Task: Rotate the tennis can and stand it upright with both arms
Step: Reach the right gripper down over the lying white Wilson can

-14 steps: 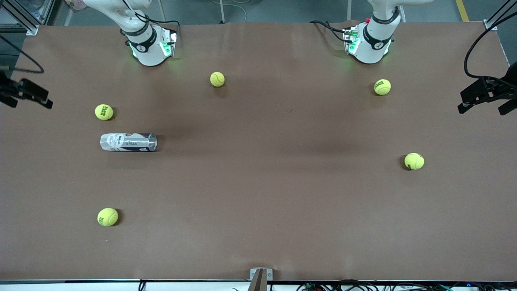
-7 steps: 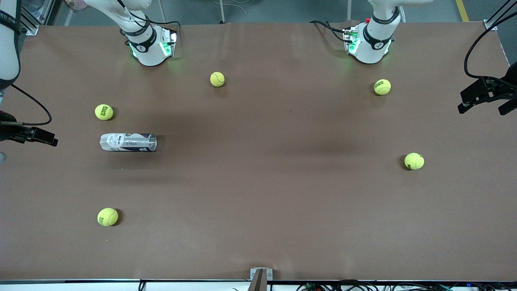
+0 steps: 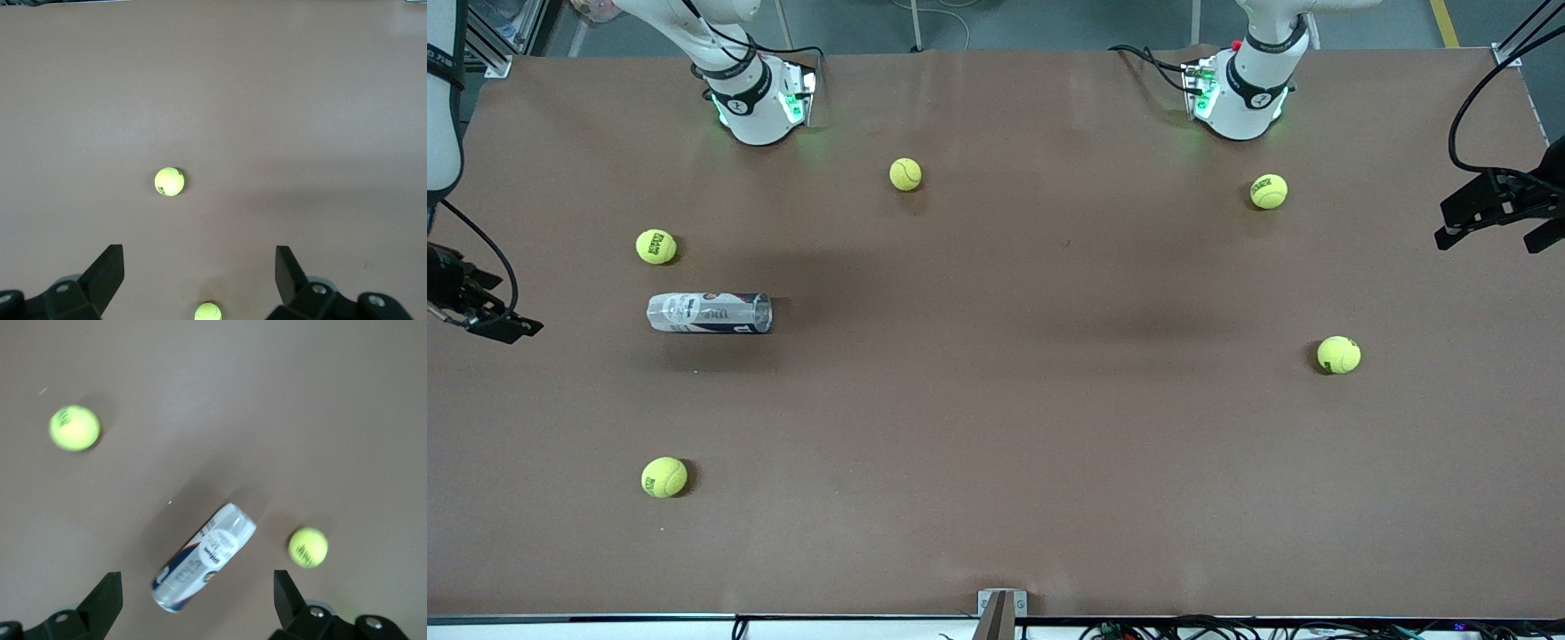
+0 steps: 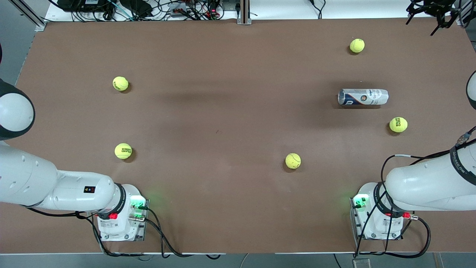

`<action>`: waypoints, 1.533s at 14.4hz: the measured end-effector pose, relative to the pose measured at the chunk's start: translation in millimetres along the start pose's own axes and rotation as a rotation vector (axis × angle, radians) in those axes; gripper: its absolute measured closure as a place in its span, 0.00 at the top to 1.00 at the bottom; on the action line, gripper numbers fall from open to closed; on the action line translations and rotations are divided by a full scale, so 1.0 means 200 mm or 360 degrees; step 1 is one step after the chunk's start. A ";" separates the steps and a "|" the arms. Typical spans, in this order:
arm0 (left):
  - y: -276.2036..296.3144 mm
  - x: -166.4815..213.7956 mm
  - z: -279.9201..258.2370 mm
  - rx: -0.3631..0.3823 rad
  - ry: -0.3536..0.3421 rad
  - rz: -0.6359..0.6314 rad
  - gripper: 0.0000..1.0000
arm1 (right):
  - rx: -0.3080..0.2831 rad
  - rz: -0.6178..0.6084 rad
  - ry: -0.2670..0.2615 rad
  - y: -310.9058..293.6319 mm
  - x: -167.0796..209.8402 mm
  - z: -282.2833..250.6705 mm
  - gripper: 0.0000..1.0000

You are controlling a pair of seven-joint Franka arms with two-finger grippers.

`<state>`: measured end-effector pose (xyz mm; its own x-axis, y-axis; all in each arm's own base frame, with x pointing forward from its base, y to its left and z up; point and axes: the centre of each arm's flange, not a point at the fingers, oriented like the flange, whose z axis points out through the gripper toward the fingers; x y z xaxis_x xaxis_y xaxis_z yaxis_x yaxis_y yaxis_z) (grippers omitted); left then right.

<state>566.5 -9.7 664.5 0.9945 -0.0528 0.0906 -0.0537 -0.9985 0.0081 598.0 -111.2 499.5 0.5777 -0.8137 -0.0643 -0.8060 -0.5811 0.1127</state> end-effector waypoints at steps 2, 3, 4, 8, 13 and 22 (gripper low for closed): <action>0.00 0.00 0.00 0.0000 0.0000 0.0000 1.00 | -0.0039 0.0321 -0.0029 -0.05 -0.07 0.06 1.00; 0.00 0.00 0.00 0.0000 0.0000 0.0000 1.00 | -0.0067 0.0450 -0.0042 -0.08 -0.11 0.10 1.00; 0.00 0.00 0.00 0.0000 0.0000 0.0000 1.00 | -0.0099 0.0550 -0.0054 -0.11 -0.16 0.15 1.00; 0.00 0.00 0.00 0.0000 0.0000 -0.0001 1.00 | -0.0160 0.0677 -0.0076 -0.13 -0.21 0.28 1.00; 0.00 0.00 0.00 0.0000 0.0000 -0.0001 1.00 | -0.0176 0.0734 -0.0082 -0.12 -0.21 0.36 1.00; 0.00 0.00 0.00 0.0000 0.0000 -0.0001 1.00 | -0.0156 0.0809 -0.0106 -0.07 -0.28 0.74 1.00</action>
<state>566.5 -9.3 664.5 0.9945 -0.0519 0.0905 -0.0529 -0.9986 0.0081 558.7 -59.5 354.5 0.1046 -0.9937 -0.0399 -0.9648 -0.1111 0.2383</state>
